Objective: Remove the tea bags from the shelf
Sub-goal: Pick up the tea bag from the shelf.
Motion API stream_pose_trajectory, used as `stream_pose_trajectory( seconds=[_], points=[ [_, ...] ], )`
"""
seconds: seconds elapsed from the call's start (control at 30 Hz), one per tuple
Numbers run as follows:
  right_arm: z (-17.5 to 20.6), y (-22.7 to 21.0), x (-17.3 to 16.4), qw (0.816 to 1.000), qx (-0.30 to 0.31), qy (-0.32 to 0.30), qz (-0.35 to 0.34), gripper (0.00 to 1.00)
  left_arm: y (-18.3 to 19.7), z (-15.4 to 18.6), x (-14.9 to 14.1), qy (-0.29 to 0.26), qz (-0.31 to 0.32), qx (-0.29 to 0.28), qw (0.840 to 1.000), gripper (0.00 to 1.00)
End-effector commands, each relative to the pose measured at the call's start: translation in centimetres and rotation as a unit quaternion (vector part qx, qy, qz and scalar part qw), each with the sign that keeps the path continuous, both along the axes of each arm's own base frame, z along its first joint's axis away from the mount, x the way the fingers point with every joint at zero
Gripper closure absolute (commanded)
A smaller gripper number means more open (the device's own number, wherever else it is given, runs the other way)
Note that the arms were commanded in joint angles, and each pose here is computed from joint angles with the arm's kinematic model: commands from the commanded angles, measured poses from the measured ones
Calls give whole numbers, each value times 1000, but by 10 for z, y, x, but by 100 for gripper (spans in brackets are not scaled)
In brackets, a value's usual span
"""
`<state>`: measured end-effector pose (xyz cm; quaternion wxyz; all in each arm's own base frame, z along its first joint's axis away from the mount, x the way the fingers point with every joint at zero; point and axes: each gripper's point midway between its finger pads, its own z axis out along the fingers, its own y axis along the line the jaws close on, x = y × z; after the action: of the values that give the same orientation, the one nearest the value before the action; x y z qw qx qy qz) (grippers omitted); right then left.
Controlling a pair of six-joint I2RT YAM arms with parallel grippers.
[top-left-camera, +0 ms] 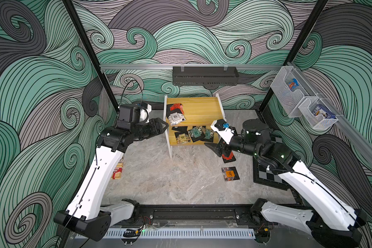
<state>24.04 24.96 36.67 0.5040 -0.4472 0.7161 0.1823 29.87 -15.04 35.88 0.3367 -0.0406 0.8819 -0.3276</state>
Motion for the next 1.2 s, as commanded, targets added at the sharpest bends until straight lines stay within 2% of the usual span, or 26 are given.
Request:
stream_pose_trajectory(
  seconds=[0.0,0.27,0.43,0.6,0.9,1.17],
  points=[
    [15,12,11,999,-9,-47,17,22,-2,17,0,-17,-4,-5,1000,37],
    [21,52,22,990,-31,-110,81,17,1,21,9,-16,6,10,1000,39],
    [23,78,34,984,-45,-133,106,18,3,15,9,-10,9,18,1000,44],
    [20,100,46,980,-61,-143,122,20,7,14,8,-10,13,25,1000,45],
    [6,131,65,972,-96,-165,140,20,11,10,10,-4,18,28,999,46],
    [-4,147,88,972,-113,-165,124,21,14,7,11,0,22,29,999,46]
  ],
)
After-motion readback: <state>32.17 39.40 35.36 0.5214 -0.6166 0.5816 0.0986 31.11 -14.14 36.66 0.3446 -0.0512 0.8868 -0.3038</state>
